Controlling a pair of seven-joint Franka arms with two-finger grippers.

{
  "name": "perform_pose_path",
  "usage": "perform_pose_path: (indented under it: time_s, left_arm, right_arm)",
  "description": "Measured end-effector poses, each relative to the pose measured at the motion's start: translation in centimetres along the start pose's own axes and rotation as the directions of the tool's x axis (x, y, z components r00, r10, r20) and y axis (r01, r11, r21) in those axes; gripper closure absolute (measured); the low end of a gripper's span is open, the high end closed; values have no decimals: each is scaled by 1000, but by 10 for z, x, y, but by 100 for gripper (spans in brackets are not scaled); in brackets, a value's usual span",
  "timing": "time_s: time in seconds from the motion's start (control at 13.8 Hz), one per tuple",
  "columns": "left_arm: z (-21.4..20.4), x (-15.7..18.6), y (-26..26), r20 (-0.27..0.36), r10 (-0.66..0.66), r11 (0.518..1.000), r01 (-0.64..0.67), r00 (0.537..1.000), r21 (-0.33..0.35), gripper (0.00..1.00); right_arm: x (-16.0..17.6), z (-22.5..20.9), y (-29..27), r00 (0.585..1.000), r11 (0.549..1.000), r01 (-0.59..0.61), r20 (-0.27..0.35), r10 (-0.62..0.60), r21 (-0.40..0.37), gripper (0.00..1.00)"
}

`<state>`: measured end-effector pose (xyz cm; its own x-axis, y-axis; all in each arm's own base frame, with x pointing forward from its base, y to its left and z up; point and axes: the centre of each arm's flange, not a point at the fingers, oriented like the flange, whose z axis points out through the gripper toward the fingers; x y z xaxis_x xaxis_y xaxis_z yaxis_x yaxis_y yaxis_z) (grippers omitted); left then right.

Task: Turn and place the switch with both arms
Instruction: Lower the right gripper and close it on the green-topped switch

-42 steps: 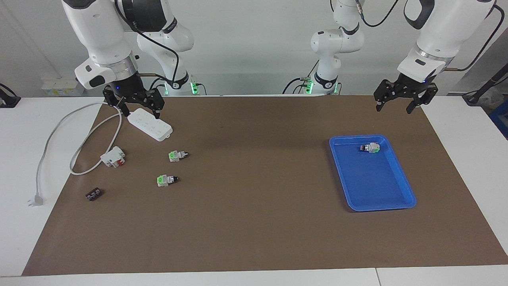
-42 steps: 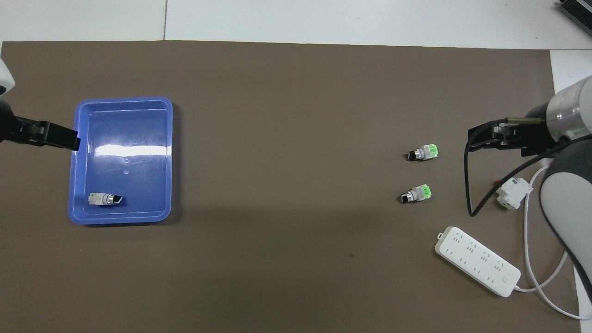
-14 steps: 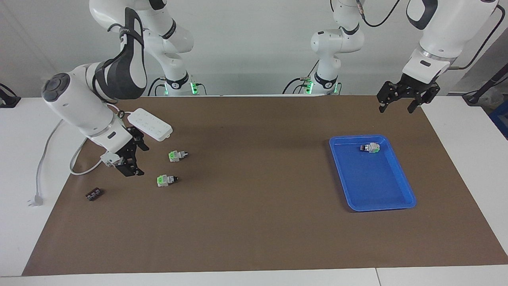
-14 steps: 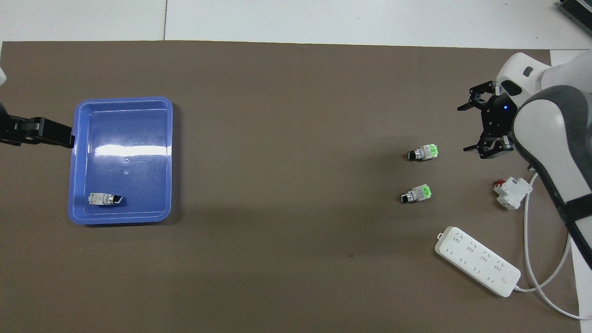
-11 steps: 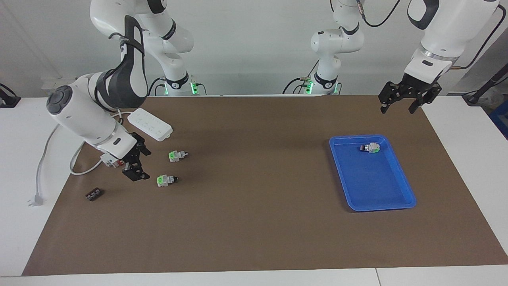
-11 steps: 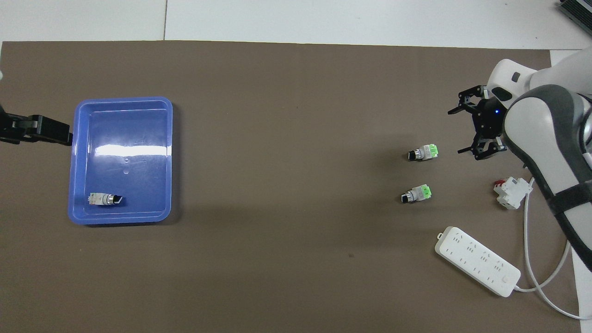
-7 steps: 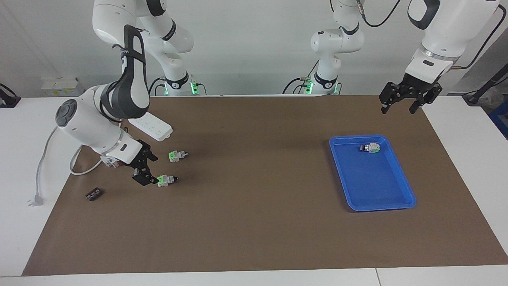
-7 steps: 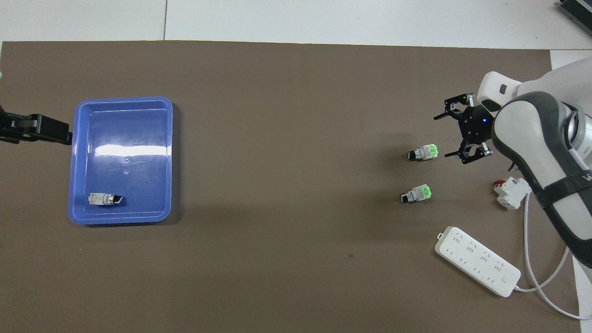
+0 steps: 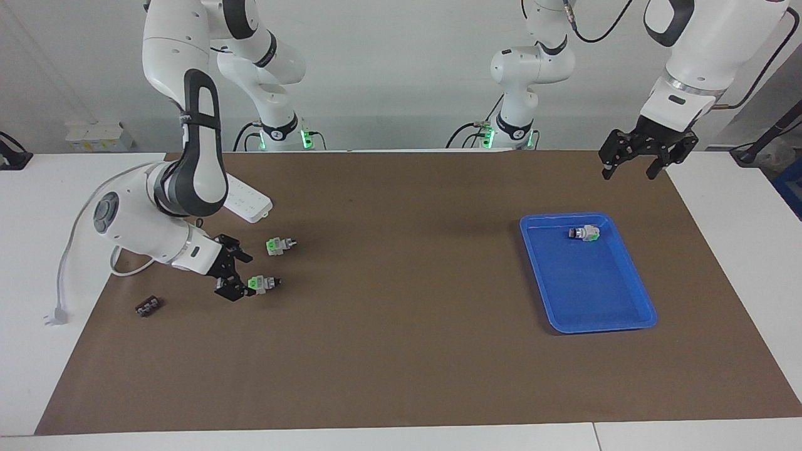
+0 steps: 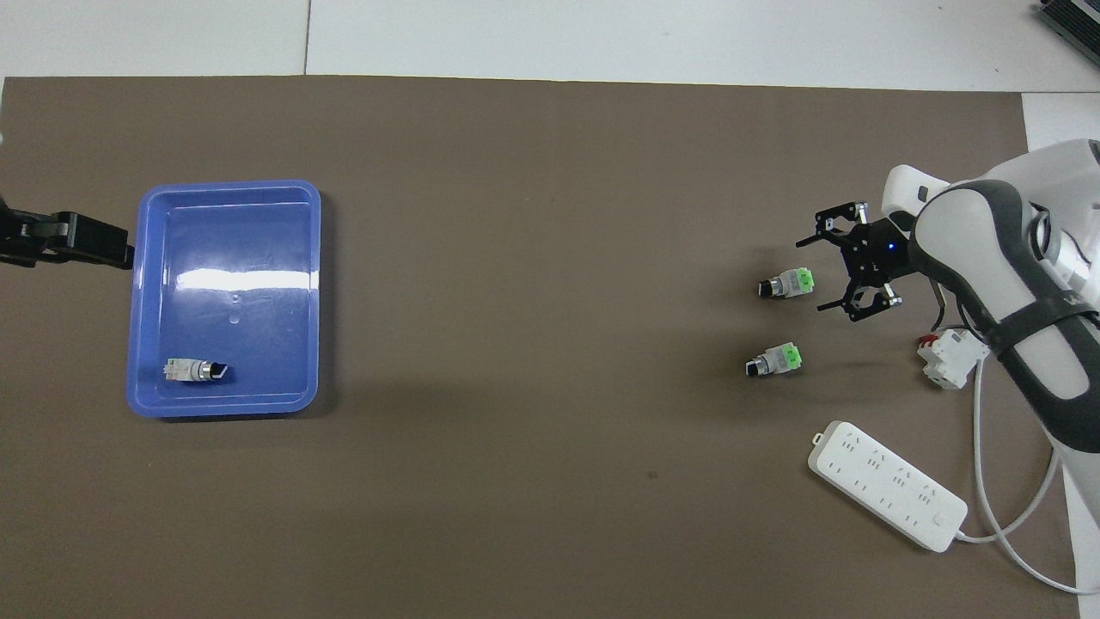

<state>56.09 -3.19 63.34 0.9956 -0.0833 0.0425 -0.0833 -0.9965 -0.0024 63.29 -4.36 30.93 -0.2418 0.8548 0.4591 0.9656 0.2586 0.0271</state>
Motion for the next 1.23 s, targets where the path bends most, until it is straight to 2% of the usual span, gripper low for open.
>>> perform_pose_path:
  time_s: [0.22,0.51,0.94,1.09,1.16,1.23]
  left_arm:
    - [1,0,0,1,0,1000,0,1000,0,7]
    - [4,0,0,8,0,1000,0,1000,0,7]
    - [9,-2,1,18,2,1000,-2,1000,0,7]
    - [10,-3,1,21,3,1000,-3,1000,0,7]
    - [11,-4,2,23,5,1000,-5,1000,0,7]
    - [11,-5,3,25,7,1000,-7,1000,0,7]
  right_arm:
    - [-15,11,-7,999,1000,0,-45,0,-8,0]
    - [-17,22,-10,996,1000,-4,-86,1,-29,0]
    - [-35,35,-23,994,999,-16,-113,11,-49,0]
    - [-37,39,-26,993,999,-22,-117,17,-43,4]
    - [-37,41,-27,993,999,-25,-118,20,-40,11]
    - [-38,41,-29,992,999,-27,-121,23,-37,24]
